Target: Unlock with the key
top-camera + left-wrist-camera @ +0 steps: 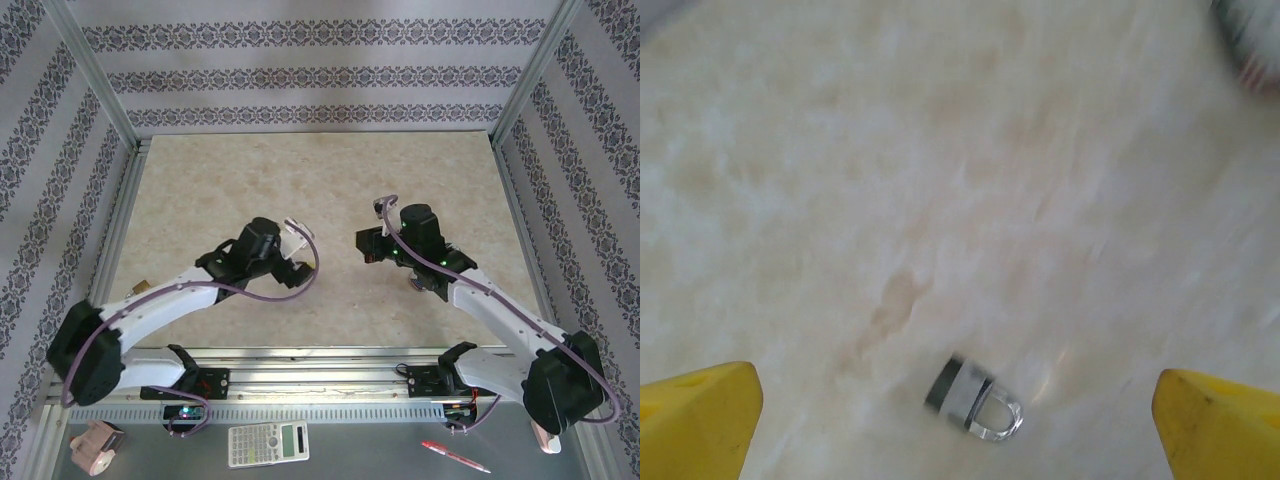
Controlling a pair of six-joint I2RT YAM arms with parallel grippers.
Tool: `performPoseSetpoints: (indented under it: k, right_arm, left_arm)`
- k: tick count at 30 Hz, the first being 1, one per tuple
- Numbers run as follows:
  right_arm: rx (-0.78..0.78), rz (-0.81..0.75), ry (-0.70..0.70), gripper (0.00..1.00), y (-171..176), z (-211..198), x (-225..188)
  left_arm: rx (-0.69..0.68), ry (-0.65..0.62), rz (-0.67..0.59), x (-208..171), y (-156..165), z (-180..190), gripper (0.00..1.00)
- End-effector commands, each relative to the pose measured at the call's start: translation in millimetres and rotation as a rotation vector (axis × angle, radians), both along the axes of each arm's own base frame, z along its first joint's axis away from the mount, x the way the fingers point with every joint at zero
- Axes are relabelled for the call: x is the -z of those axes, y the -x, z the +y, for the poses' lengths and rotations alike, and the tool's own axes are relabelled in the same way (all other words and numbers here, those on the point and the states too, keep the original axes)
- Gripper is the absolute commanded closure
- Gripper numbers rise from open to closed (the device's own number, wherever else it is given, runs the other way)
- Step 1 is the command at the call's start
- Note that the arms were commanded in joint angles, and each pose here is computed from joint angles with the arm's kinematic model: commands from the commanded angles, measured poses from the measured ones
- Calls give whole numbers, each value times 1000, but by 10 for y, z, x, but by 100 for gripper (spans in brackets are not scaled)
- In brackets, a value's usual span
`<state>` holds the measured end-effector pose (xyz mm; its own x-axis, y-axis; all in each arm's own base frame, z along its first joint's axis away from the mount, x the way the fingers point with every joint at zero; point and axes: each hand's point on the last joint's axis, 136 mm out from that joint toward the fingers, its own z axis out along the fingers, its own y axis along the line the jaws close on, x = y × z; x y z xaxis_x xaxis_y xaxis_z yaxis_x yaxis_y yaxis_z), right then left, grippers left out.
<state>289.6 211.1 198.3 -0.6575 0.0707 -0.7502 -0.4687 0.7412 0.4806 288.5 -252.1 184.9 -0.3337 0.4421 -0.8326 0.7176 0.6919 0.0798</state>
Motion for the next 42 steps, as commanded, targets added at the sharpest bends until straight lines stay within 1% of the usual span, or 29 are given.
performPoseSetpoints:
  k: [1,2,4,6,7,10,12,14,16,18,22,27,30,34,42]
  right_arm:
    - [69,-127,-88,100,-135,-49,-404]
    - [76,-140,-102,100,-159,-47,-484]
    - [85,-162,-137,100,-202,-30,-636]
    - [77,-177,-179,100,-215,11,-764]
    - [72,-199,-213,100,-214,36,-852]
    - [62,-235,-284,100,-192,68,-1014]
    - [34,-242,-308,100,-149,109,-1082]
    - [21,-248,-312,100,-101,128,-1112]
    - [10,-241,-311,100,-60,139,-1092]
    - [-3,-238,-314,100,-12,153,-1064]
    - [-49,-243,-322,100,102,214,-1058]
    - [-72,-242,-318,100,158,246,-1050]
    - [-84,-248,-321,100,185,265,-1069]
    - [-97,-243,-318,100,212,291,-1049]
    - [-126,-235,-320,100,265,351,-1026]
  left_arm:
    - [36,501,96,-774,215,-303,0]
    - [75,605,76,-839,278,-357,0]
    - [134,698,9,-845,367,-432,1]
    - [163,733,-13,-781,368,-509,3]
    - [192,767,-13,-794,366,-576,5]
    - [344,843,-34,-908,443,-828,12]
    - [378,866,-59,-911,409,-910,16]
    - [409,860,-74,-886,397,-972,20]
    - [472,861,-74,-910,452,-1037,23]
    - [510,873,-79,-946,481,-1063,24]
    - [522,867,-84,-961,421,-1048,27]
    - [569,859,-53,-983,408,-1098,31]
    - [578,847,-44,-962,396,-1120,34]
    - [578,850,-34,-952,369,-1109,43]
    - [568,860,-29,-955,302,-1070,51]
